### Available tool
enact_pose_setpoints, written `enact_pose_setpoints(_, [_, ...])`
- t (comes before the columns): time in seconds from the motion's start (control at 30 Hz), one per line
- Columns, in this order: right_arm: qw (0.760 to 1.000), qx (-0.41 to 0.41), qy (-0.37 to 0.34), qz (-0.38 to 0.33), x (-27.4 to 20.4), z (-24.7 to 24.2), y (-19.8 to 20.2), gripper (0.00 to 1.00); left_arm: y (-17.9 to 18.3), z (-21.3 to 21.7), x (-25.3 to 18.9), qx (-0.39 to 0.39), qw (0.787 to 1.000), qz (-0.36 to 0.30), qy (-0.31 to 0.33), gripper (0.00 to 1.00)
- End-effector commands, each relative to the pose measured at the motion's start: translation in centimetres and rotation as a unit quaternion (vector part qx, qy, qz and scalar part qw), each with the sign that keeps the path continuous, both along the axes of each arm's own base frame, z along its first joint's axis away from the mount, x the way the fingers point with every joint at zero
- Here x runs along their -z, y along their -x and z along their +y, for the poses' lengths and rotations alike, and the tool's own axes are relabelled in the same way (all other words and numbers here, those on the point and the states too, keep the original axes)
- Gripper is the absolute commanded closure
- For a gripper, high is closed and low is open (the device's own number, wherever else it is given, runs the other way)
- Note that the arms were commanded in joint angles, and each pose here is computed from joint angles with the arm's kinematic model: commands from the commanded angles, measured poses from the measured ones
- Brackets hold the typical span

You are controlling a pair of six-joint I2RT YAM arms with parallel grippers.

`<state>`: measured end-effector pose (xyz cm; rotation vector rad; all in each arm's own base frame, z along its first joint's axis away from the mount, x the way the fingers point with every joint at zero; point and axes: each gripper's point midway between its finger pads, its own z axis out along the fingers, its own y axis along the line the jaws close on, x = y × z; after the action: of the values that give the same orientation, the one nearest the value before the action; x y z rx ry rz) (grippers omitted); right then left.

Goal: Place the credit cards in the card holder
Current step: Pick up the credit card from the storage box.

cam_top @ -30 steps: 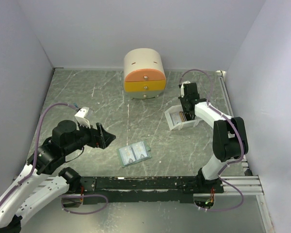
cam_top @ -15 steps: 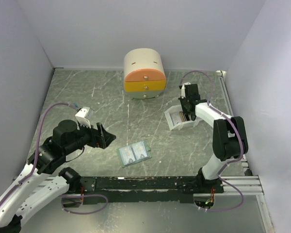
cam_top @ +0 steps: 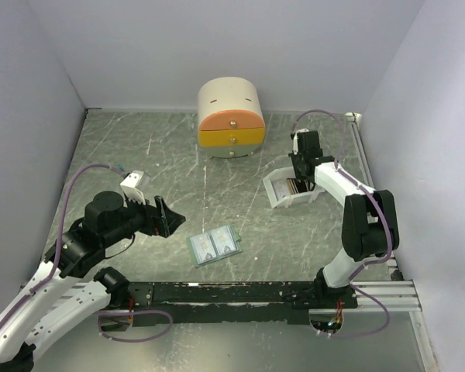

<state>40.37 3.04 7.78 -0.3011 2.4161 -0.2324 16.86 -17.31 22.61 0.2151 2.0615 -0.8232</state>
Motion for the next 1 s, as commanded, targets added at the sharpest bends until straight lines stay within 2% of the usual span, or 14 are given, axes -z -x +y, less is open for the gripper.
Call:
enact_pose_setpoints(0.0, [0.999, 0.037, 0.021, -0.017, -2.5, -1.5, 0.3, 1.0, -0.4, -0.2, -0.4, -0.003, 1.0, -0.012, 0.007, 0.03])
enact_pose_setpoints(0.57, [0.995, 0.032, 0.007, -0.096, -8.9, -0.2, 0.9, 1.0, -0.7, 0.0, -0.3, -0.011, 1.0, -0.01, 0.006, 0.03])
enact_pose_setpoints(0.8, [0.989, -0.009, -0.076, -0.128, -13.2, 4.9, 2.2, 1.0, -0.5, -0.6, -0.2, 0.003, 1.0, -0.003, 0.013, 0.03])
enact_pose_setpoints(0.97, [0.977, -0.053, -0.129, -0.16, -16.4, 10.5, 4.4, 1.0, 0.1, -2.1, -1.2, 0.026, 0.998, 0.022, 0.053, 0.03])
